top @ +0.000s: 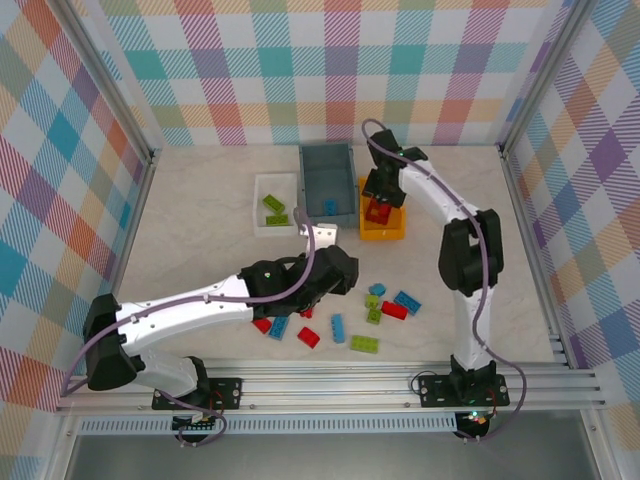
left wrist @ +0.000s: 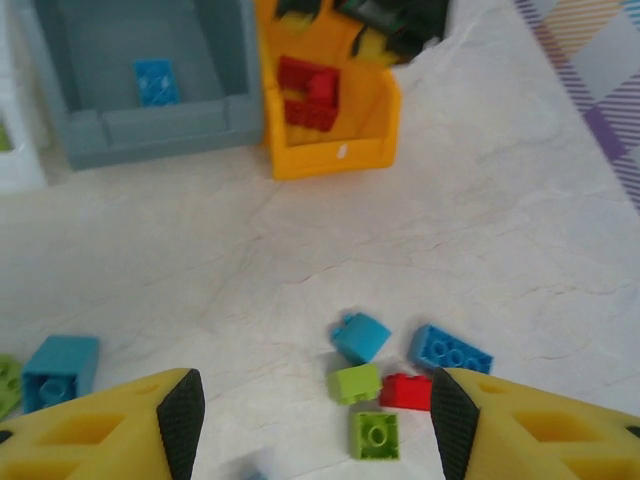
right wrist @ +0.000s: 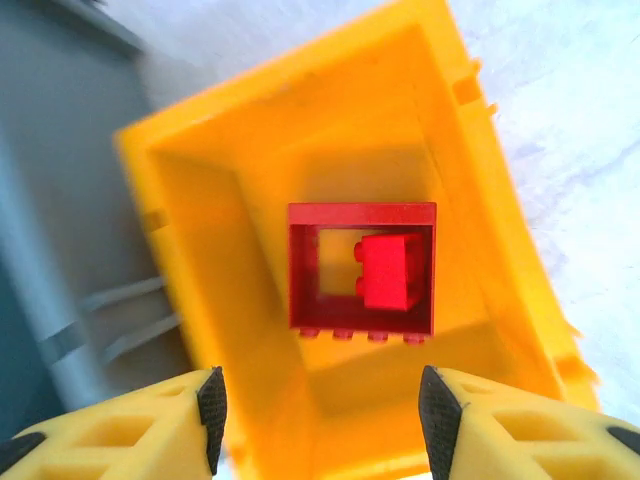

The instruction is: Sort the legos into containers by color

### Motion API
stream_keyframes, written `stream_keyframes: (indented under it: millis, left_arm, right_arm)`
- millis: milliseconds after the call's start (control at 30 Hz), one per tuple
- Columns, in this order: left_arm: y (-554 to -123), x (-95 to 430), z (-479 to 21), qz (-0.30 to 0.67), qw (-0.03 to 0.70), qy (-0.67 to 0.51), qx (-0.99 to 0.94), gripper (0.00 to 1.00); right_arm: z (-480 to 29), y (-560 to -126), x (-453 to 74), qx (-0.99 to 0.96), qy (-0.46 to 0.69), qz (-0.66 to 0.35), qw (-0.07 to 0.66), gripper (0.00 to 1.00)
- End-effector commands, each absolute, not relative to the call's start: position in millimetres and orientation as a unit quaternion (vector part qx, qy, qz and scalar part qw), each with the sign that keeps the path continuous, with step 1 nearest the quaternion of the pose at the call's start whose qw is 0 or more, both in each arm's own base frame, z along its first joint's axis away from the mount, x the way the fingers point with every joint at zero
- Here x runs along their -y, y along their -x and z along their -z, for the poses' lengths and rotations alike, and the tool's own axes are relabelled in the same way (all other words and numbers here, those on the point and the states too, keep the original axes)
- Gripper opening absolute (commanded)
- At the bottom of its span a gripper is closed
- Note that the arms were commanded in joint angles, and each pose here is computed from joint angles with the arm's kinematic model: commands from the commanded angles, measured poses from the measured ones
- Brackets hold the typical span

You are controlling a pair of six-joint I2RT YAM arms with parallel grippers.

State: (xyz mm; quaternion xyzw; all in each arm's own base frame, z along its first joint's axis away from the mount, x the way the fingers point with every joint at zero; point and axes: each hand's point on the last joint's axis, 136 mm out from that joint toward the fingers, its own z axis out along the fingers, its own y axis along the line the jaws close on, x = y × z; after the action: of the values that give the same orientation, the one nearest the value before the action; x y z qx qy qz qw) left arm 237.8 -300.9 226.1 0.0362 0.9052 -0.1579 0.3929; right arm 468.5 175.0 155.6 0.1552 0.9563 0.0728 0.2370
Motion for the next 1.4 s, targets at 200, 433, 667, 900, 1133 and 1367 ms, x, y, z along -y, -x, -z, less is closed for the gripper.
stream_keyframes:
  millis: [200,433,667,900,1133,1367]
  left_arm:
    - [-246,227,-161,0.131,0.257,0.004,-0.957,0.69]
    - [-259,210,-116,0.098,0.178,-0.063,-0.977,0.70]
    - [-274,208,-77,0.073,0.137,-0.090,-0.984,0.70]
    - [-285,214,-61,0.059,0.130,-0.106,-0.984,0.63]
    - [-288,220,-48,0.065,0.123,-0.109,-0.984,0.59]
    - [-293,228,-44,0.078,0.131,-0.105,-0.983,0.44]
  right_arm:
    - [-266,-351,-217,-0.889,0.010,-0.200,0.412,0.66]
    - [-219,-215,-254,-0.856,0.155,-0.315,0.378,0.72]
    - [-182,-153,-243,-0.870,0.161,-0.332,0.326,0.73]
    - [-174,-144,-246,-0.873,0.166,-0.332,0.317,0.73]
    - [-173,-149,-253,-0.875,0.169,-0.325,0.316,0.73]
    - [-172,-151,-254,-0.877,0.163,-0.324,0.316,0.72]
